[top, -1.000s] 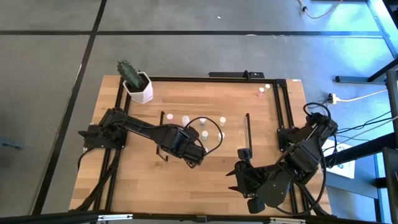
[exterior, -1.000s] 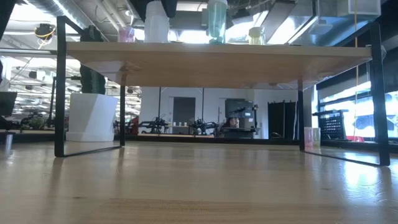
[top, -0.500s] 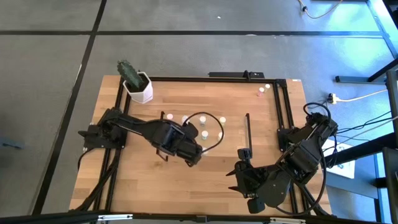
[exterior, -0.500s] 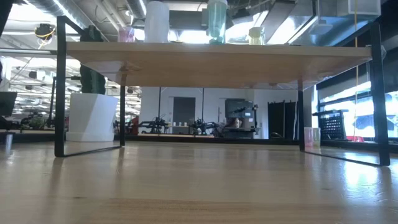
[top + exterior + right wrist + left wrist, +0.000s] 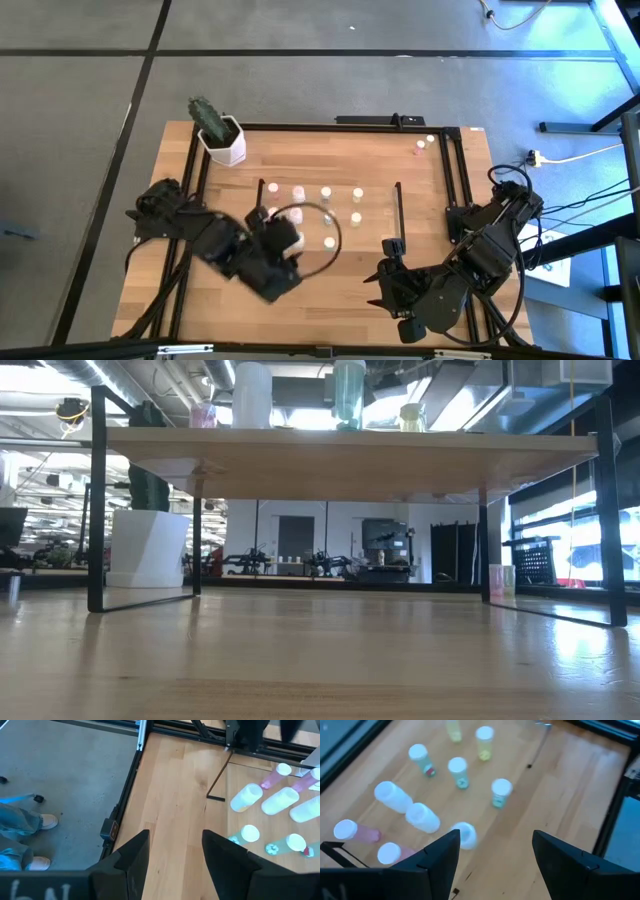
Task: Pick and place medicine bottles onto shelf by color
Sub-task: Put the pink pill bottle on the shelf aligned with the other pink pill bottles
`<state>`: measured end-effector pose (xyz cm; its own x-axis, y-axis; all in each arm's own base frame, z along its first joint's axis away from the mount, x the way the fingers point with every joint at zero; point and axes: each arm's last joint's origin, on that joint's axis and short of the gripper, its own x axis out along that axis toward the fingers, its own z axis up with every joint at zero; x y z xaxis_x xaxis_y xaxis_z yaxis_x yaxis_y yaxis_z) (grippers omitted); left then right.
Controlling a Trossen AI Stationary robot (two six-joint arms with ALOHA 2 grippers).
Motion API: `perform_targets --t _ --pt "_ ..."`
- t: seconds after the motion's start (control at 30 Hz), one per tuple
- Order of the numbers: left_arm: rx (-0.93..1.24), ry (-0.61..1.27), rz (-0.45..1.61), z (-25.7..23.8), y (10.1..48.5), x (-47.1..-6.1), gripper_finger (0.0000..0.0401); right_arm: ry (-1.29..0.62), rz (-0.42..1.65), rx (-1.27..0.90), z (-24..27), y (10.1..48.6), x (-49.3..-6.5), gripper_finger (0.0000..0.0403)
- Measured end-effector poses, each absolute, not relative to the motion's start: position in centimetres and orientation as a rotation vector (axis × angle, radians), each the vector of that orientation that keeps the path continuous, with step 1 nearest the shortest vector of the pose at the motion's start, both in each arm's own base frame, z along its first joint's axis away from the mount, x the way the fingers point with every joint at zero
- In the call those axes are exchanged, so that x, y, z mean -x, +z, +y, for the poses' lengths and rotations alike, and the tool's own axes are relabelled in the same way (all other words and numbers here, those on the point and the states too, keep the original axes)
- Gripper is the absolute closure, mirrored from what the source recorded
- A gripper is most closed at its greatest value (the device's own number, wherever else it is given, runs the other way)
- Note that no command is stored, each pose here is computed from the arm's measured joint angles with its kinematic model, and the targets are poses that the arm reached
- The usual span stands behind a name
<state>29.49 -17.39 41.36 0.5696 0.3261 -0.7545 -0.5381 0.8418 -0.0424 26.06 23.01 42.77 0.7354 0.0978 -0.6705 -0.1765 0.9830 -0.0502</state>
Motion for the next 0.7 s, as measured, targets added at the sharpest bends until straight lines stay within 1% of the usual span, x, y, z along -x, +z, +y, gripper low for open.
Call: perform_targets --t 0.1,0.3,0.43,0.7 --pt "0.245 0.491 0.780 -19.1 41.4 -28.5 0.0159 0.151 0.729 0.112 23.0 42.8 -26.1 0.0220" --pt "0.252 0.497 0.670 -21.7 41.5 -26.7 0.0159 0.151 0.728 0.112 23.0 42.8 -26.1 0.0220" --pt "0.274 0.493 0.608 -23.0 41.6 -25.5 0.0159 0.151 0.727 0.112 23.0 42.8 -26.1 0.0220" --pt "0.239 0.465 0.510 -25.0 41.9 -23.5 0.0159 0.138 0.718 0.091 22.8 42.9 -26.3 0.0220"
